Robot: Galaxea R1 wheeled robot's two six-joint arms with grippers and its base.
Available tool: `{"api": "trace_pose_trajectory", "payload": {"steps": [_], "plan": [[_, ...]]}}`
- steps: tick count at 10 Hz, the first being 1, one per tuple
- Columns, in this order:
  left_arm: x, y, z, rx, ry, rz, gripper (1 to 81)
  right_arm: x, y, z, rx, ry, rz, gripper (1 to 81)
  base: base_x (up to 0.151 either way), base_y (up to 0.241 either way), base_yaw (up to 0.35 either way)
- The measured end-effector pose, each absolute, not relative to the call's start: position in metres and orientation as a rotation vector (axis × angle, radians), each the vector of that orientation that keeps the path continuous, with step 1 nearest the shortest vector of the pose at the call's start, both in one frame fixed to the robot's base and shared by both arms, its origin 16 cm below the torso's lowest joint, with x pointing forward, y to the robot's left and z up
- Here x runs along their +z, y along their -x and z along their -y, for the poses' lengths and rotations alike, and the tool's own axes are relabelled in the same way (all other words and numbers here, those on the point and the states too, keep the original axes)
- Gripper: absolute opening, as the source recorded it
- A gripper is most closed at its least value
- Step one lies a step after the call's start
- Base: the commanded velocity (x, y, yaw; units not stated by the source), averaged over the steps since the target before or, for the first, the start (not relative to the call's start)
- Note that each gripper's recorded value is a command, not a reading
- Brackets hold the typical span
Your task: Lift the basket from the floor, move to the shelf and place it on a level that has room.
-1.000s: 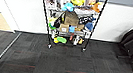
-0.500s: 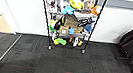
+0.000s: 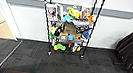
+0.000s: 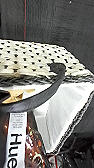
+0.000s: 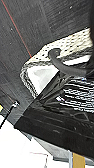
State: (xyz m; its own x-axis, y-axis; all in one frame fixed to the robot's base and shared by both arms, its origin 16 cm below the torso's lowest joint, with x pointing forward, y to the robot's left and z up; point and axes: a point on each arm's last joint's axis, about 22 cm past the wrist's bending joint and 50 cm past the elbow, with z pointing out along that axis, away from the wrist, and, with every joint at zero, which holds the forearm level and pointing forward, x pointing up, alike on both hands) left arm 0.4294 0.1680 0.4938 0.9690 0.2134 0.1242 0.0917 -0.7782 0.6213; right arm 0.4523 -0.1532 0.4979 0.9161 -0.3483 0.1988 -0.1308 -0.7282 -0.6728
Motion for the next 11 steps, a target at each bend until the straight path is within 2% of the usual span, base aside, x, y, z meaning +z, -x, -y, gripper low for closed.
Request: {"api": "trace_pose_trajectory", "payload": {"steps": [3, 11], "plan": [[0.523, -0.410, -0.171, 0.290, -2.436, -0.216, 1.0, 0.523, -0.435, 0.153, -0.431, 2.368, -0.328, 1.0, 0.000, 0.000, 0.000], [0.538, -0.319, -0.181, 0.195, -2.400, -0.282, 1.0, 0.536, -0.338, 0.148, -0.330, 2.318, -0.398, 1.0, 0.000, 0.000, 0.000]]}}
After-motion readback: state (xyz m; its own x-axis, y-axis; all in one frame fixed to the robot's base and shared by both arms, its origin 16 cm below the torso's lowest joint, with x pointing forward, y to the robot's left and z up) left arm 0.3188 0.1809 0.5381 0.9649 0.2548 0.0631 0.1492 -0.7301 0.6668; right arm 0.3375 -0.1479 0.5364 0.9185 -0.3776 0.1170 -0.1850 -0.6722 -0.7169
